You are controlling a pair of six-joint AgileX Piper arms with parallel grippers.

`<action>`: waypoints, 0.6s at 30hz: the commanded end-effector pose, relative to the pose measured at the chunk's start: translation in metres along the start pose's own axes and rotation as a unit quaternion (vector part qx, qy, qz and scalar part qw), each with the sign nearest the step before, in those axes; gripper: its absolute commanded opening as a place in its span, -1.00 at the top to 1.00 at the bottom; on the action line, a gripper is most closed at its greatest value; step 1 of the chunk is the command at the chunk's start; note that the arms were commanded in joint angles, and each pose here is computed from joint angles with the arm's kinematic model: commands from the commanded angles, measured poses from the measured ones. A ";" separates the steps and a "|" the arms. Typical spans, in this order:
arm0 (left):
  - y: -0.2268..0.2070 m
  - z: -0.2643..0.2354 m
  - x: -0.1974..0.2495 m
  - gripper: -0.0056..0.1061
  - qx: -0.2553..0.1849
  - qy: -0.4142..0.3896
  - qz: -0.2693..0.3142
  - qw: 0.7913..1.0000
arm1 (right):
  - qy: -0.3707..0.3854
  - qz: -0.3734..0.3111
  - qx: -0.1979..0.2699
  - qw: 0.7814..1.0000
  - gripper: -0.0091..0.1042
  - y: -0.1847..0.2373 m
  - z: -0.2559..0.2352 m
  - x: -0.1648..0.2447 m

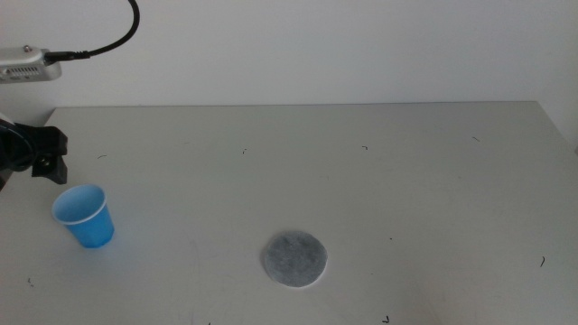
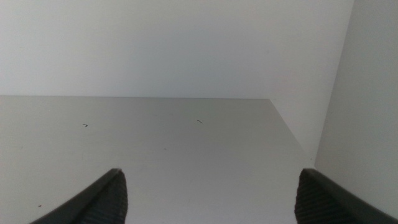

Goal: Place an empty cup on a cup mat.

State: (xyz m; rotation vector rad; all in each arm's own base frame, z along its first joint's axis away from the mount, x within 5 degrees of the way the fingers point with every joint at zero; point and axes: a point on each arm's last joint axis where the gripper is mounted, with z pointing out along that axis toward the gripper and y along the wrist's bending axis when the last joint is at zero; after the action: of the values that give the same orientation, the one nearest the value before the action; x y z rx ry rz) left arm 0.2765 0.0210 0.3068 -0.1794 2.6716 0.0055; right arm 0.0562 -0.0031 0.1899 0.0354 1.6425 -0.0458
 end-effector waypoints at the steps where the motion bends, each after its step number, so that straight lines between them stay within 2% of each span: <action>1: 0.002 -0.003 -0.014 -0.98 0.005 -0.044 -0.002 0.999 | -0.054 -0.009 -0.001 0.998 -0.82 0.000 -0.003 -0.012; 10: 0.009 0.047 -0.029 -0.98 0.000 -0.039 -0.004 0.999 | -0.054 -0.009 -0.001 0.998 -0.82 0.000 -0.003 -0.012; 18: 0.009 0.091 -0.030 -0.98 -0.001 -0.002 -0.005 1.000 | -0.054 -0.009 -0.001 0.998 -0.82 0.000 -0.003 -0.012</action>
State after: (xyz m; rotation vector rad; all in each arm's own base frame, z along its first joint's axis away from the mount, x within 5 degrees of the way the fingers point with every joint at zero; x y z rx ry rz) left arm 0.3364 0.0358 0.2209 -0.1818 2.7647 0.0120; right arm 0.0562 -0.0031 0.1899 0.0354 1.6425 -0.0458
